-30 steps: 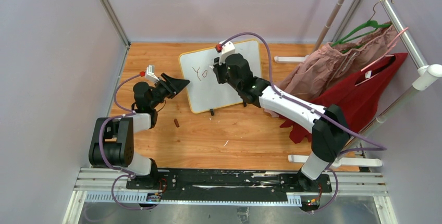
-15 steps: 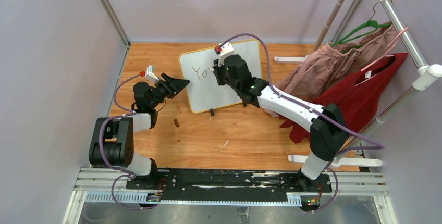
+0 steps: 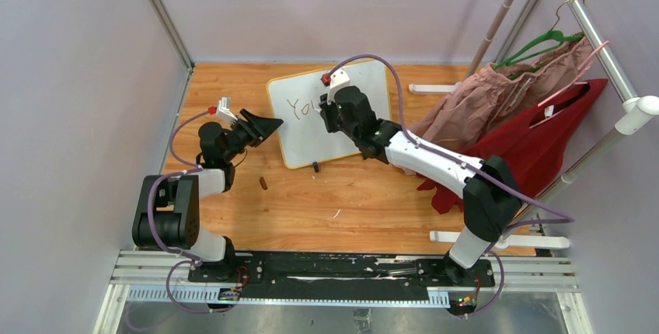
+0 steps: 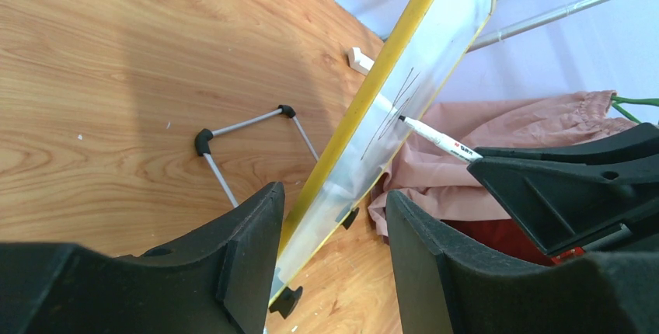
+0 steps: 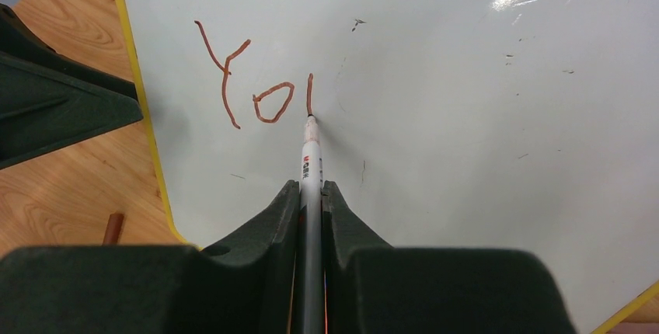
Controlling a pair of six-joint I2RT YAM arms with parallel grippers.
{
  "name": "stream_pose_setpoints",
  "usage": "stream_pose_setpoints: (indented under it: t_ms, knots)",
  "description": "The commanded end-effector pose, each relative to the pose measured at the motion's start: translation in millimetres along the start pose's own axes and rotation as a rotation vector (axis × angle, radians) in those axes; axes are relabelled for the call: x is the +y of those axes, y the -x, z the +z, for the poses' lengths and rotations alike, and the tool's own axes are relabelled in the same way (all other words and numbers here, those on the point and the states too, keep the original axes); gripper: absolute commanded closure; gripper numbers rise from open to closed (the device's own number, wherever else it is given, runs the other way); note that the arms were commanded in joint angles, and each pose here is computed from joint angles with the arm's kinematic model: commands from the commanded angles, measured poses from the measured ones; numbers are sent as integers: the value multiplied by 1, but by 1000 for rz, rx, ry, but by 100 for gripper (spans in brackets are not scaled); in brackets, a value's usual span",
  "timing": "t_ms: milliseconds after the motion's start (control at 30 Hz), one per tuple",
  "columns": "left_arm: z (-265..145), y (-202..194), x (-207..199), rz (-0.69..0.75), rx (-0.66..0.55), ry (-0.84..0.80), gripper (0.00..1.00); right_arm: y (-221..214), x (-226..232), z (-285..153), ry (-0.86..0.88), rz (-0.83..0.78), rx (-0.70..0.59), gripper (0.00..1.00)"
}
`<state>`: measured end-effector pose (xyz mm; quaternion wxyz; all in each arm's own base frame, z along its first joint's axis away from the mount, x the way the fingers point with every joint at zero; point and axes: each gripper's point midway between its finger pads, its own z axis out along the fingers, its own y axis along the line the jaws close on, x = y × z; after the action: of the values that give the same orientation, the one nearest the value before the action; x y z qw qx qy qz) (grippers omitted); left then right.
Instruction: Write a sentence on the whiteboard
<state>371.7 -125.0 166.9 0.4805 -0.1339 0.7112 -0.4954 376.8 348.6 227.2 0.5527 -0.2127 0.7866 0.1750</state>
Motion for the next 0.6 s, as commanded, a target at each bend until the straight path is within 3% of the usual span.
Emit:
stream_pose_setpoints:
  t_ms: [0,567]
  knots:
    - [1,7,-16,45,-14,-54,44,-13,-15,-7,-49,1,38,100]
    - [1,7,-16,41,-14,-56,44,0,-35,-12,-95,18,15,100]
